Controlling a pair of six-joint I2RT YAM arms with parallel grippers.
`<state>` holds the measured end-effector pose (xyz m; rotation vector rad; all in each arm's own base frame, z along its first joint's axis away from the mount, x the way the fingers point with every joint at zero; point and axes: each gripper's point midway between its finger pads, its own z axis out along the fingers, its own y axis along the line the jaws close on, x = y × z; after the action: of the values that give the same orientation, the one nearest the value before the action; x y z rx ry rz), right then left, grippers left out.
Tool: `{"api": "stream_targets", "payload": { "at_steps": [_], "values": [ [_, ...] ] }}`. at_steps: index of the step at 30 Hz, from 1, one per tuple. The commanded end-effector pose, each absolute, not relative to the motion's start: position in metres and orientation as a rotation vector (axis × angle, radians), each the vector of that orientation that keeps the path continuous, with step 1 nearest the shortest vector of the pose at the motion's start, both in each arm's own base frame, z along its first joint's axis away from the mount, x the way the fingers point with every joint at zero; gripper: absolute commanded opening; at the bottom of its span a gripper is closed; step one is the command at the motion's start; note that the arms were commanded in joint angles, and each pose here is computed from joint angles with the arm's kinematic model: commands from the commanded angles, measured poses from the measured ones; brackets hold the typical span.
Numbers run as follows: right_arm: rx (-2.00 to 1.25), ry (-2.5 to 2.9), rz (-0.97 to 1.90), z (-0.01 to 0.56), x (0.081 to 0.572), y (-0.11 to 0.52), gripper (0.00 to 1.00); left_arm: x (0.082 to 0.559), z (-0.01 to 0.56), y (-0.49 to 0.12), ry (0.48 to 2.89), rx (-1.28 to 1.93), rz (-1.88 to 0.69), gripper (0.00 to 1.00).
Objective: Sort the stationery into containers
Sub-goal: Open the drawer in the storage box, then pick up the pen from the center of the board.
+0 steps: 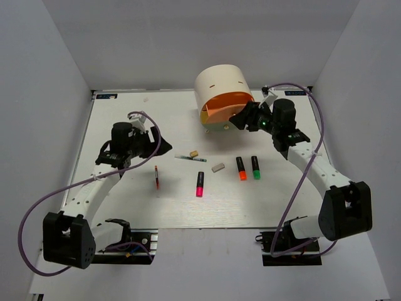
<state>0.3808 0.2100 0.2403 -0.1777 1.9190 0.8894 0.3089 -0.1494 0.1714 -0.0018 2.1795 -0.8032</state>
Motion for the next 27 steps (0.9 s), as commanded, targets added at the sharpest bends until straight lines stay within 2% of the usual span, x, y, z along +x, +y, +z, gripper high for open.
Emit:
{"api": "stream_targets", "payload": {
  "at_steps": [1,6,8,15,20,27],
  "values": [
    [-0.225,1.932,0.88,0.237,0.365,0.205,0.64,0.311,0.156,-0.129,2.266,-0.079,-0.628,0.82],
    [-0.285,2.005,0.878,0.218,0.343,0.202,0.64,0.308,0.128,-0.103,2.392,-0.179,-0.392,0.76],
    [-0.326,2.041,0.872,0.209,0.33,0.2,0.59,0.306,0.112,-0.092,2.453,-0.211,-0.283,0.74],
    [-0.433,2.018,0.84,0.209,0.304,0.192,0.49,0.293,0.072,-0.089,2.602,-0.207,-0.155,0.66],
    [-0.478,1.953,0.845,0.221,0.294,0.192,0.49,0.283,0.055,-0.094,2.673,-0.176,-0.068,0.59],
    [-0.495,1.881,0.857,0.239,0.284,0.192,0.49,0.28,0.038,-0.102,2.722,-0.159,0.03,0.57]
  ]
}}
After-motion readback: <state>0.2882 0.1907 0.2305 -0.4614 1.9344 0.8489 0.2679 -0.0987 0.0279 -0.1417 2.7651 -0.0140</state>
